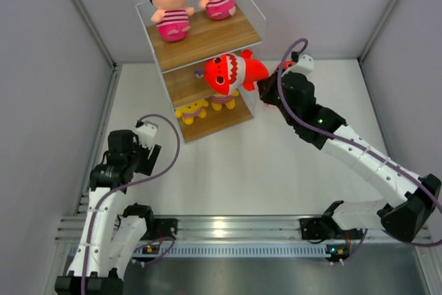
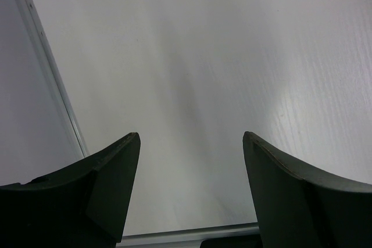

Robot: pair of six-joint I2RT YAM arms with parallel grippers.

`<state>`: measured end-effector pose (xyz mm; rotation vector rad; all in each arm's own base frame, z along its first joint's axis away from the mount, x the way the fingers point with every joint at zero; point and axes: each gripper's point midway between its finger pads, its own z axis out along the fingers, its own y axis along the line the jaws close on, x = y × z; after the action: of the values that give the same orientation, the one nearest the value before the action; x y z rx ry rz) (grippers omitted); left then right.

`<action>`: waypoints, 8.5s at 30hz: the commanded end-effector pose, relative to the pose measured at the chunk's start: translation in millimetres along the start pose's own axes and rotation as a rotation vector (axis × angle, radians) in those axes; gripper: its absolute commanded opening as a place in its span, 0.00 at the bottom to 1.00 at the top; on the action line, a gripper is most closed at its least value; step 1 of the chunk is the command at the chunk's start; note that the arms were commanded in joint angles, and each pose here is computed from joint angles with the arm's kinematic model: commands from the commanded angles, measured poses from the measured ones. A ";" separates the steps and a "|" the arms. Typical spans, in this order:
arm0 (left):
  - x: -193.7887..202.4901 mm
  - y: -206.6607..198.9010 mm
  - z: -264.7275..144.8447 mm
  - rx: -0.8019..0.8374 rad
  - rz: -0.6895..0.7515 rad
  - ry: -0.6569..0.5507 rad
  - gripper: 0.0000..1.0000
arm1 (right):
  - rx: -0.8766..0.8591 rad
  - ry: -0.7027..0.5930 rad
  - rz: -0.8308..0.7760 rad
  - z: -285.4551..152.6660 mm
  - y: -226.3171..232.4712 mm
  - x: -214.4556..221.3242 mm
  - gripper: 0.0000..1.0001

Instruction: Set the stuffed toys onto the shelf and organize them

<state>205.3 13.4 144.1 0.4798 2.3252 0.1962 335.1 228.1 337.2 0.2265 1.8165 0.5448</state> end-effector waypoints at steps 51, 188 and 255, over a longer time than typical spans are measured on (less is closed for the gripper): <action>-11.0 2.6 -2.5 -0.005 0.000 -0.046 0.77 | 0.158 -0.390 0.521 56.2 50.7 12.4 0.00; -109.4 -62.8 -181.0 0.485 0.101 -0.467 0.98 | -0.924 0.361 -0.539 -143.7 222.5 153.5 0.00; -157.4 -49.2 -202.0 0.509 -0.029 -0.521 0.44 | -0.565 -1.020 -1.762 -179.3 188.5 74.6 0.18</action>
<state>144.0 -100.9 374.6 0.6599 1.8639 -0.5548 126.9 395.1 356.5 -1.3089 0.2725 -0.4487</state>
